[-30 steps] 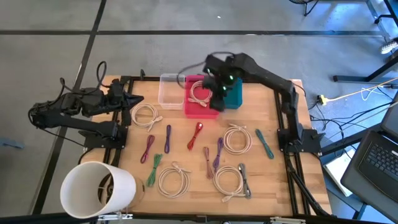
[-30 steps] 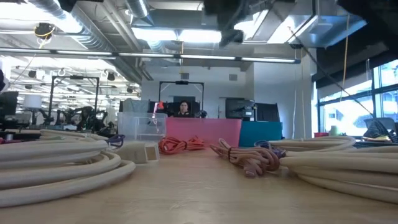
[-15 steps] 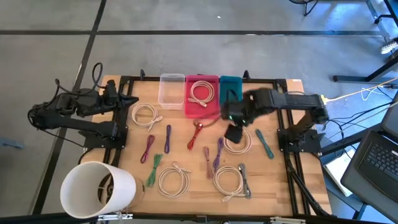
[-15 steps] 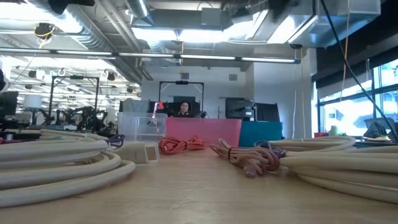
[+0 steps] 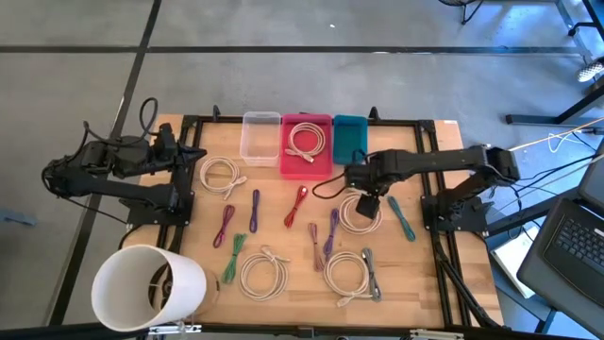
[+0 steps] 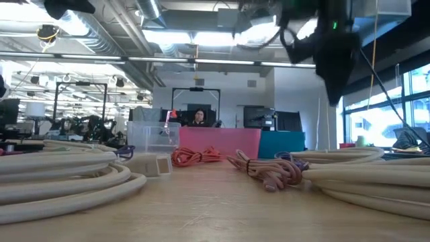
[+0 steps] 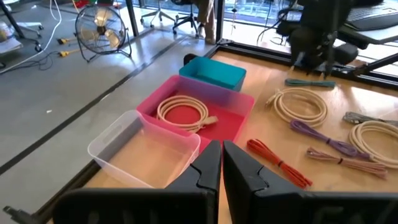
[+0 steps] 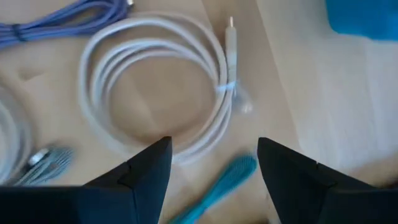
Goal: Pick & Place USB Port
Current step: Put the white HDMI cable into the pink bin
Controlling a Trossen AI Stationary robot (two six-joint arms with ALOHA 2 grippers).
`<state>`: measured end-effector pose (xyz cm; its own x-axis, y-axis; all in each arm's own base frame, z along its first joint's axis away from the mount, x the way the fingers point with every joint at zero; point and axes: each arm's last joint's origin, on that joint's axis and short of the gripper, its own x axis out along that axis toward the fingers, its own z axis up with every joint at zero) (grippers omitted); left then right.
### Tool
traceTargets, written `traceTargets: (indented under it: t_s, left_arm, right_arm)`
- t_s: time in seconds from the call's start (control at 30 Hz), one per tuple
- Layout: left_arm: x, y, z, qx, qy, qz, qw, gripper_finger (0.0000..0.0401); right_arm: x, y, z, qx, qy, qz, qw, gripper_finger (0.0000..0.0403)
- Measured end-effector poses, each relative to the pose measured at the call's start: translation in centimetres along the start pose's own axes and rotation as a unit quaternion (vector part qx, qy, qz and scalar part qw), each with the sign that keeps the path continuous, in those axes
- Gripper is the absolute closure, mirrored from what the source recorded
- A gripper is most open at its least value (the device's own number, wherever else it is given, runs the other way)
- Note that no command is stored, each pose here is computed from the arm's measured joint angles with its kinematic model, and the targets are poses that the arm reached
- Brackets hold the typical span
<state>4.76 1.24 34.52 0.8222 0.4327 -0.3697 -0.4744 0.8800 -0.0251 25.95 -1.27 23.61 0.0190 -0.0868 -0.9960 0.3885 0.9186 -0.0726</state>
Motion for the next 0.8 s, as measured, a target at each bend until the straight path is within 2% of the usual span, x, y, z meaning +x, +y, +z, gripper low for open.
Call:
traceTargets:
  t_s: [0.2, 0.37, 0.63, 0.8]
  left_arm:
    - [0.0, 0.0, 0.0, -0.001, 0.001, 0.001, 1.000, 0.0393]
    - [0.0, 0.1, 0.0, -0.002, -0.003, 0.016, 1.000, 0.0393]
    - [0.0, 0.2, 0.0, -0.002, -0.007, 0.031, 1.000, 0.0393]
    - [0.0, 0.2, 0.0, -0.013, -0.007, 0.030, 0.999, 0.0393]
  right_arm:
    - [4.1, -1.8, -0.2, 0.001, -0.002, 0.015, 1.000, 0.0163]
    - [6.8, -2.1, -0.8, 0.003, -0.017, 0.046, 0.999, 0.0163]
    - [9.1, -2.1, -1.2, 0.003, -0.068, 0.055, 0.996, 0.0163]
    - [10.0, -2.2, -1.3, -0.005, -0.076, 0.027, 0.997, 0.0180]
